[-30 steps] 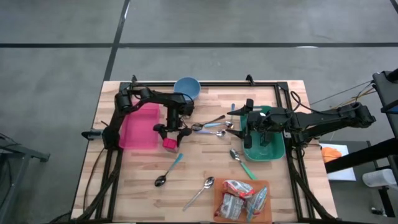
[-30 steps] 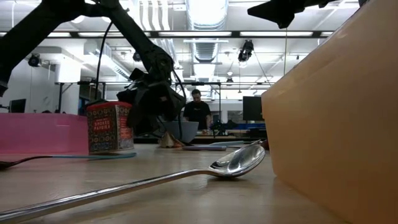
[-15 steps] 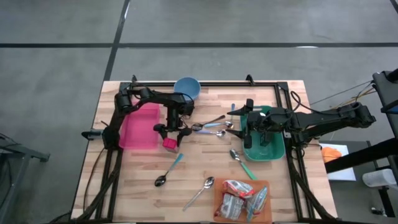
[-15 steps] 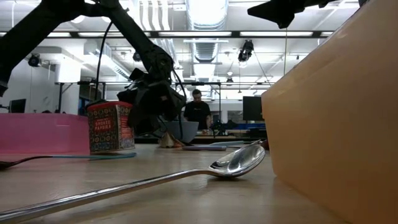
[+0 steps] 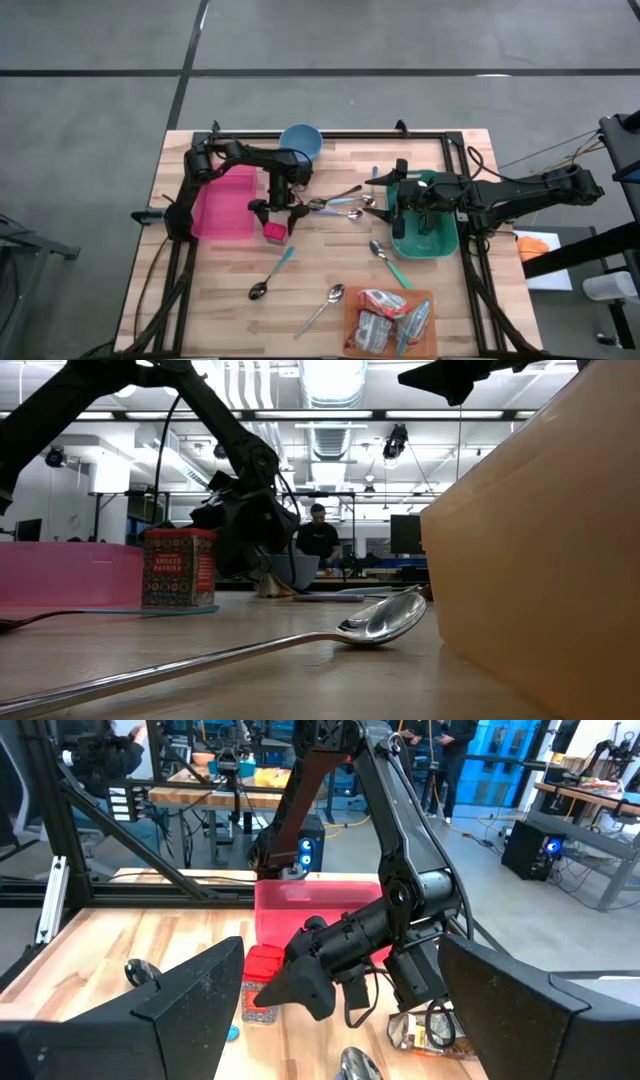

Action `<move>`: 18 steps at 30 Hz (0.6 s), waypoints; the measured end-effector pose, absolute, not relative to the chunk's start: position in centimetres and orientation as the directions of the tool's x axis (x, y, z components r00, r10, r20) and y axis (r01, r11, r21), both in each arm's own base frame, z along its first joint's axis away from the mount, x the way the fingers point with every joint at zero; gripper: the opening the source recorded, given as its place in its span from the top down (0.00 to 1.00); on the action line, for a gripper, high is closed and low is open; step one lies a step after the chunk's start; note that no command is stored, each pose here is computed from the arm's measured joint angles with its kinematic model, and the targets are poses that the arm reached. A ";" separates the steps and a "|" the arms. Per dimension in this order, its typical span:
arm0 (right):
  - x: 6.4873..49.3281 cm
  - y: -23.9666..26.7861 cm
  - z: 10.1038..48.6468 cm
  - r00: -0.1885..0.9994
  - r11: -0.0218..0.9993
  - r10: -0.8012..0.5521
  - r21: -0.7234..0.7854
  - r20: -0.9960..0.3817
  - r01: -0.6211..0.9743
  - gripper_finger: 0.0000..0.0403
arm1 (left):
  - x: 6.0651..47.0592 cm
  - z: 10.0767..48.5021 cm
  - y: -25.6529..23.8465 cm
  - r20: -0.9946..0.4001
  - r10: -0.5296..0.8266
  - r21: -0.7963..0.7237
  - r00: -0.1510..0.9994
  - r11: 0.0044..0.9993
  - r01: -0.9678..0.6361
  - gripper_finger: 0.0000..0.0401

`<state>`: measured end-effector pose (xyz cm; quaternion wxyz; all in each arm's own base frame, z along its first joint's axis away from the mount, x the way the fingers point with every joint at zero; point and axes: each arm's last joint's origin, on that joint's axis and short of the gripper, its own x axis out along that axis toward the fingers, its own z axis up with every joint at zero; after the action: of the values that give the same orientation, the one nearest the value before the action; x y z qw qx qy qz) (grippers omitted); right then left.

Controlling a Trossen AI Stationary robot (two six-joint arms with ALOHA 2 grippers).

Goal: Pick & Place Food Item
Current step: Put the red seasoning can into the green bin

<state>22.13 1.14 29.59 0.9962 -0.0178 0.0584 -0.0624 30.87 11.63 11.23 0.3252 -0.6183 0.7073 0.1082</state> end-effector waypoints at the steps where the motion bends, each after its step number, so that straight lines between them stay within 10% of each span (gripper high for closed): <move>1: 22.1 1.1 29.6 0.985 0.992 -0.126 -0.042 -0.114 0.122 0.18 | 30.9 11.2 11.7 -0.594 -0.804 -0.248 -0.023 0.211 -0.945 0.09; 18: 22.1 1.1 29.6 0.985 0.992 -0.126 -0.042 -0.115 0.122 0.18 | 29.4 17.7 12.4 -0.742 -0.668 -0.260 0.053 0.214 -0.942 0.12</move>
<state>22.12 1.14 29.58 0.9962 -0.0177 0.0586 -0.0624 29.40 12.39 17.73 0.4029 -0.6036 0.6667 0.1698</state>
